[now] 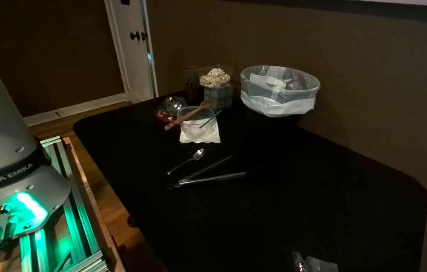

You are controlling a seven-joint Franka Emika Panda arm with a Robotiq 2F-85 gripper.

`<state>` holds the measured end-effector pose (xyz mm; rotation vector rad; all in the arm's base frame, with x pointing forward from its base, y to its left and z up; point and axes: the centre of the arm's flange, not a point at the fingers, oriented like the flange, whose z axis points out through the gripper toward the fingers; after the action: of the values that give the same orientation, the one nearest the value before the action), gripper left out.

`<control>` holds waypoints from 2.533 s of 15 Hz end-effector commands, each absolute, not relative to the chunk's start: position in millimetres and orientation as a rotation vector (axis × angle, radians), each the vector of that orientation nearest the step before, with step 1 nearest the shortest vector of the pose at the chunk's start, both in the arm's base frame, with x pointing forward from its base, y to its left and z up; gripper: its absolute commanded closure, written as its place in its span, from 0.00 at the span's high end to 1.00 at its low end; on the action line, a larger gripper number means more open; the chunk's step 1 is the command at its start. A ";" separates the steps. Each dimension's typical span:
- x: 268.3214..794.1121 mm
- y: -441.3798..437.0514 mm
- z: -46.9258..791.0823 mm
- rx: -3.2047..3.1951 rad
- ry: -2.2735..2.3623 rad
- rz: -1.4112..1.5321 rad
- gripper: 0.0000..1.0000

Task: Move the black bucket to the right

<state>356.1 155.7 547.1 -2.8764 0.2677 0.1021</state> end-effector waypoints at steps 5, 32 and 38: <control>388.6 124.3 542.2 -2.926 0.439 -0.058 1.00; 524.1 19.5 540.9 -3.044 0.389 -0.177 1.00; 609.8 -9.2 464.8 -3.140 0.115 -0.047 1.00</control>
<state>556.3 2.9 489.9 -3.0788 0.2309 -0.1383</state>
